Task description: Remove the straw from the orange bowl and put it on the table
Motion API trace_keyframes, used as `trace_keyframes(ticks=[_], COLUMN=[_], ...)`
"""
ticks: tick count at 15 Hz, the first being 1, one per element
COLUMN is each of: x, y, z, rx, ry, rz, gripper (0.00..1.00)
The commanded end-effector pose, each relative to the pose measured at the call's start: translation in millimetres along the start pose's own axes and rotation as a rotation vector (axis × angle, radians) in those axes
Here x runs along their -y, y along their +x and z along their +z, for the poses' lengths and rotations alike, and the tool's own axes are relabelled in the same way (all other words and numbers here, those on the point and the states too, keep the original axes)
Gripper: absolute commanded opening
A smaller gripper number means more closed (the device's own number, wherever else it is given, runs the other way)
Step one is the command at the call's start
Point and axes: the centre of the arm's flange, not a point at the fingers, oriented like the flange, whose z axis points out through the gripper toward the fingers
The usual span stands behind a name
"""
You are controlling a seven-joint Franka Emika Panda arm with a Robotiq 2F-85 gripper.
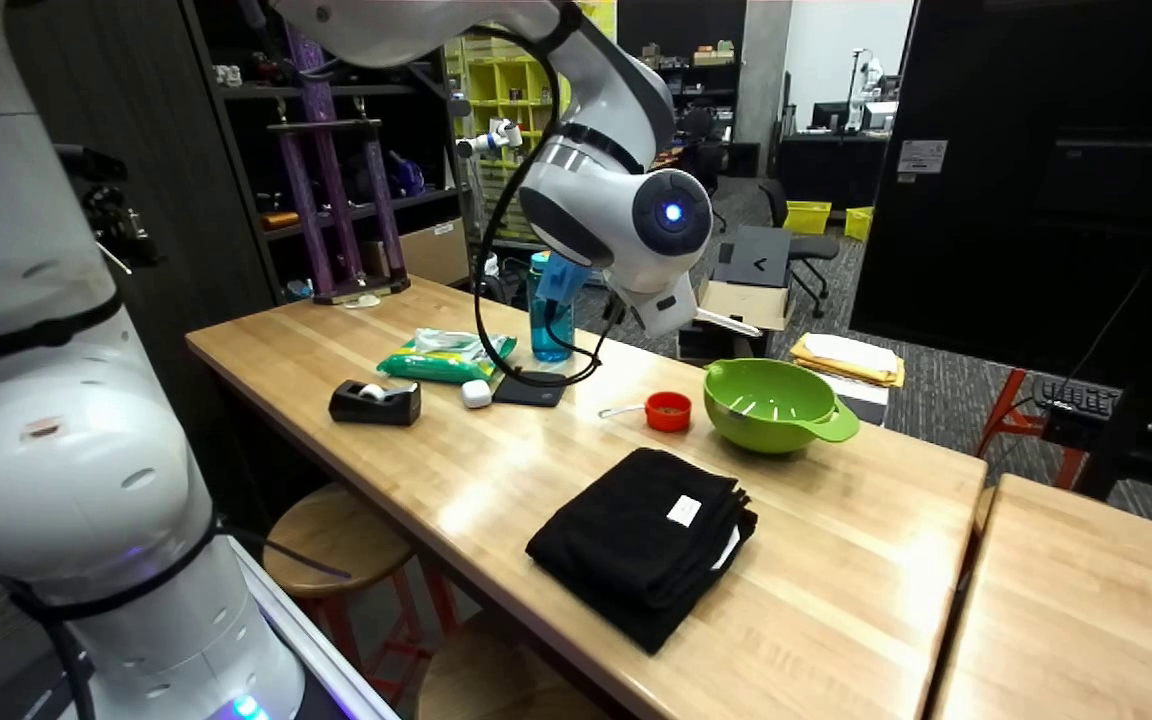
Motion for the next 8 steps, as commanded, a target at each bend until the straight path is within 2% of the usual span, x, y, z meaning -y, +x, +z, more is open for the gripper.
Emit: trace_keyframes(ticks=[1, 5, 8], x=[-13, -19, -20], y=[16, 16, 4], z=[-12, -4, 14], rx=[0.020, 0.051, 0.092], ry=[0.065, 0.061, 0.017], rz=[0.019, 0.048, 0.052], gripper=[0.01, 0.01, 0.01])
